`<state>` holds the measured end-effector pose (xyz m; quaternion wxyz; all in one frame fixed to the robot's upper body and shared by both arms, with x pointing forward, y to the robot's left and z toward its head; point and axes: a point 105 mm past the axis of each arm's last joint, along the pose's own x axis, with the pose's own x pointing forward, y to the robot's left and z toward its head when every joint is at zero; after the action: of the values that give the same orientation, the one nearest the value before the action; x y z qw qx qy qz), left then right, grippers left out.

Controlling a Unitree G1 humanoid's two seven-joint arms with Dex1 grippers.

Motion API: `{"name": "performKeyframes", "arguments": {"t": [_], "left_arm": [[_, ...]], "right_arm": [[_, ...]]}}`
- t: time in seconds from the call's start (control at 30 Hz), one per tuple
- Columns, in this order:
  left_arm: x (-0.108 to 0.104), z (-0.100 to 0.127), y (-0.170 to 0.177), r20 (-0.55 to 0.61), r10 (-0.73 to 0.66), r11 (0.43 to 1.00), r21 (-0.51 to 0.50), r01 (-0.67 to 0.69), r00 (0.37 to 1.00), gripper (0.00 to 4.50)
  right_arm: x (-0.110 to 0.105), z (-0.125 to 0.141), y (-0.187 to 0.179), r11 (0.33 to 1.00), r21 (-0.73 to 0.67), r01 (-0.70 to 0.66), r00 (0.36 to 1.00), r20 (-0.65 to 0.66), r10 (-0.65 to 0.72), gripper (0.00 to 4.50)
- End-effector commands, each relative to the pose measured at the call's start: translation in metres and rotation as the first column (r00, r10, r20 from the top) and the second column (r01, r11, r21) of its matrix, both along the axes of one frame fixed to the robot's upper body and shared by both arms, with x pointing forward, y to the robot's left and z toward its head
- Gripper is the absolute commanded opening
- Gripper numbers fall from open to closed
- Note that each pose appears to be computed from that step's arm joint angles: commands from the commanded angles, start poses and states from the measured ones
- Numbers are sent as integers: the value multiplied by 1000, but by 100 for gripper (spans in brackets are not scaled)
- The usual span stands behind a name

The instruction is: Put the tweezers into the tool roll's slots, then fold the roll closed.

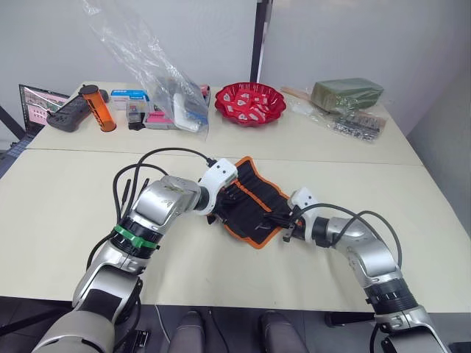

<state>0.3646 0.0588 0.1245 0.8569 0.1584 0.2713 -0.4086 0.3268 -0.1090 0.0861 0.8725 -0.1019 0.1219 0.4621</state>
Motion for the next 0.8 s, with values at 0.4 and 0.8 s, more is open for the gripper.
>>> {"name": "performKeyframes", "arguments": {"t": [0.4,0.8], "left_arm": [[20,2,-20,94,-27,1000,-6,28,995,0],[2,14,6,45,16,998,-61,-13,999,396]], "right_arm": [[-8,-12,-1,1000,-23,-10,999,-49,8,3],[1,14,-5,997,83,12,1000,16,-14,0]]}}
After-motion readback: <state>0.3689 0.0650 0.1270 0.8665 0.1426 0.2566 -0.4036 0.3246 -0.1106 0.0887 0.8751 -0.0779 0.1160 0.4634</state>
